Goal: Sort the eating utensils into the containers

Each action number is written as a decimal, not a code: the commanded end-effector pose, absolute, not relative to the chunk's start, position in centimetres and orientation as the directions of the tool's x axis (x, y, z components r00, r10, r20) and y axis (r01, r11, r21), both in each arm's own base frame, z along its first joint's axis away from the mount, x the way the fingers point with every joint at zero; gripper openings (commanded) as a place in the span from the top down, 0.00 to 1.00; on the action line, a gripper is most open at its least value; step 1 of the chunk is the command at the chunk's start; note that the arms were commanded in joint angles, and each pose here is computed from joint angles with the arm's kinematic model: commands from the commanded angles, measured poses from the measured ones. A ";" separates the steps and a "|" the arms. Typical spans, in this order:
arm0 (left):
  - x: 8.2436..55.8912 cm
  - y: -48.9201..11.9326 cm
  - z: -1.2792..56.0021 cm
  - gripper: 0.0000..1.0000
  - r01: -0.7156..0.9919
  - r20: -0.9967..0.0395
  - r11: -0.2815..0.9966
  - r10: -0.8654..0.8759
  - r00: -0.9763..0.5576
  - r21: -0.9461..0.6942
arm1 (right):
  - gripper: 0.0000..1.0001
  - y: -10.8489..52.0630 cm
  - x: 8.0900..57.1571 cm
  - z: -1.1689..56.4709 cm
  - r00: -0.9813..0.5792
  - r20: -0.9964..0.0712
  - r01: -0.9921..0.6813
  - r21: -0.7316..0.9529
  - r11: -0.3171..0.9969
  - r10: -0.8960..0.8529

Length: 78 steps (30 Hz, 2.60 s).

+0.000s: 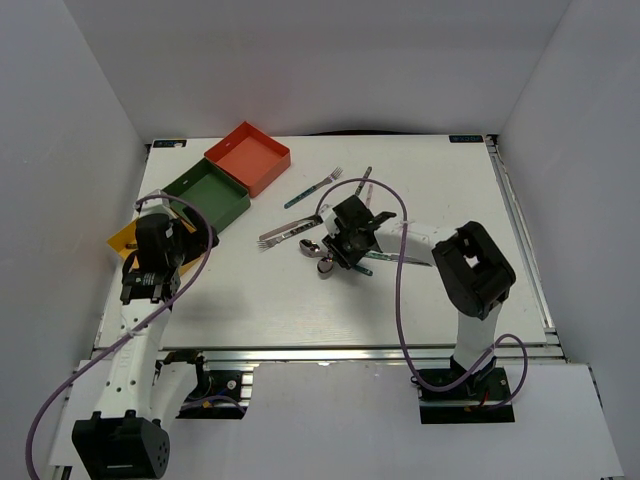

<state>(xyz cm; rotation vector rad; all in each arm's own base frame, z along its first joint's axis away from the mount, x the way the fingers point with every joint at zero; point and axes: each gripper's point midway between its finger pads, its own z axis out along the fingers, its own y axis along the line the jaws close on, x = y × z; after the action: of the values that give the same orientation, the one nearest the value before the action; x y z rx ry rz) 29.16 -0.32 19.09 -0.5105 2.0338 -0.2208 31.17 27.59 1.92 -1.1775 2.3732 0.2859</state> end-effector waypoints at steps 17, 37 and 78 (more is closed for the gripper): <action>30.1 -12.0 22.8 0.02 0.097 -0.658 0.713 -0.576 -0.485 -0.695 | 1.00 32.5 29.8 14.7 -0.561 -0.714 -0.739 0.202 0.643 -0.420; 30.4 -22.5 22.9 1.00 0.212 -0.637 0.647 -0.543 -0.547 -0.733 | 1.00 38.6 21.4 25.6 -0.563 -0.801 -0.806 0.478 0.349 -0.203; 37.6 16.0 14.5 0.60 -0.839 -0.629 0.355 -0.777 -0.020 -0.412 | 0.11 27.1 25.6 18.4 -0.621 -0.773 -0.625 0.391 0.675 -0.128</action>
<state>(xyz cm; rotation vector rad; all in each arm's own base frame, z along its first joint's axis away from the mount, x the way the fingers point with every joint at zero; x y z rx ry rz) 36.42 16.13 12.79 -1.4316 1.8813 0.1776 25.16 26.72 18.05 -0.5446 2.1826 0.8452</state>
